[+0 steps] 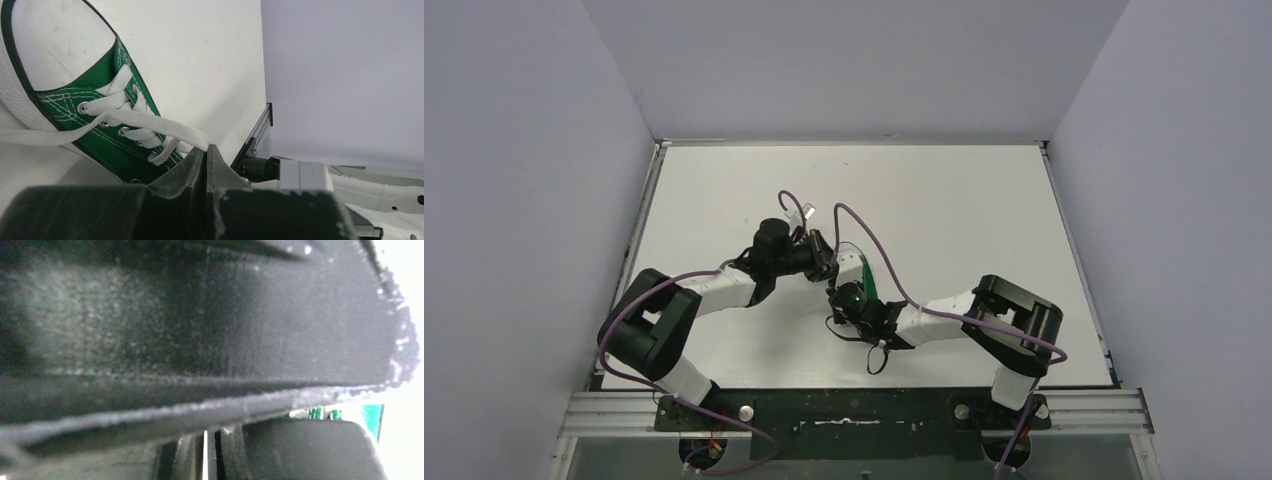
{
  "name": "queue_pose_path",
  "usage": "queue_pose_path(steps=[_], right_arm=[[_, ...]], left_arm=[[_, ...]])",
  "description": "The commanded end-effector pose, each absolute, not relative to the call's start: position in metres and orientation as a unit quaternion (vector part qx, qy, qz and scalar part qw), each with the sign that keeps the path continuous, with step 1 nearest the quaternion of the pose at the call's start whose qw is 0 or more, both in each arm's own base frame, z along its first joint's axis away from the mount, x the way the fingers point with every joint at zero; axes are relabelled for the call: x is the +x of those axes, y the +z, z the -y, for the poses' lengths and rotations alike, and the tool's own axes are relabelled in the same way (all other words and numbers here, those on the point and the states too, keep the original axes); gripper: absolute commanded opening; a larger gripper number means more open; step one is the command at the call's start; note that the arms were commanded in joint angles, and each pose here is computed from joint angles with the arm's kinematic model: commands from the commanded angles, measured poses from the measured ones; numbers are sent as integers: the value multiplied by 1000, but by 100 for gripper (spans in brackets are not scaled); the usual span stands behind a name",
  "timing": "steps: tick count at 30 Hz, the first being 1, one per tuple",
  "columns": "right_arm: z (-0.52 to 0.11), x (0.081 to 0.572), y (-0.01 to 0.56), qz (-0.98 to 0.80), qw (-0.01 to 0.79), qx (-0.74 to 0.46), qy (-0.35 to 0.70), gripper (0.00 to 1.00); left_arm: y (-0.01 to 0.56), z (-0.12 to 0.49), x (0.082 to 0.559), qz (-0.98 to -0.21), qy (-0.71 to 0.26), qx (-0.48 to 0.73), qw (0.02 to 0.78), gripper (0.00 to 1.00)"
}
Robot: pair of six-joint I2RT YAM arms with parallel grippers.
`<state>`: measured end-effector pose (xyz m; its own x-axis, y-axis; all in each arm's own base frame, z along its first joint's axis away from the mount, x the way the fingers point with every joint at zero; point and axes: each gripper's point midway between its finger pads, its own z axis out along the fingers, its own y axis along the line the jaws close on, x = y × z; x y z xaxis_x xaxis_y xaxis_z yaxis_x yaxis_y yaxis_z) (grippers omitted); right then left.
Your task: Tie the shoes
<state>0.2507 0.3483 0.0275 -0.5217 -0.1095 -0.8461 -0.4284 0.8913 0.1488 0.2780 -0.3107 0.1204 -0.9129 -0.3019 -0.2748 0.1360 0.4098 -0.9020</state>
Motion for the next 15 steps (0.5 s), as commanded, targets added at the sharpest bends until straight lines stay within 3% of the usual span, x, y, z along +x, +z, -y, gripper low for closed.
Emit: queue_pose_path(steps=[1, 8, 15], right_arm=[[-342, 236, 75, -861, 425, -158, 232, 0], [-283, 157, 126, -904, 263, -203, 267, 0], [-238, 218, 173, -902, 330, -255, 112, 0]], left_arm=[[157, 315, 288, -788, -570, -22, 233, 0], [155, 313, 291, -786, -567, -29, 242, 0], [156, 305, 292, -796, -548, -57, 251, 0]])
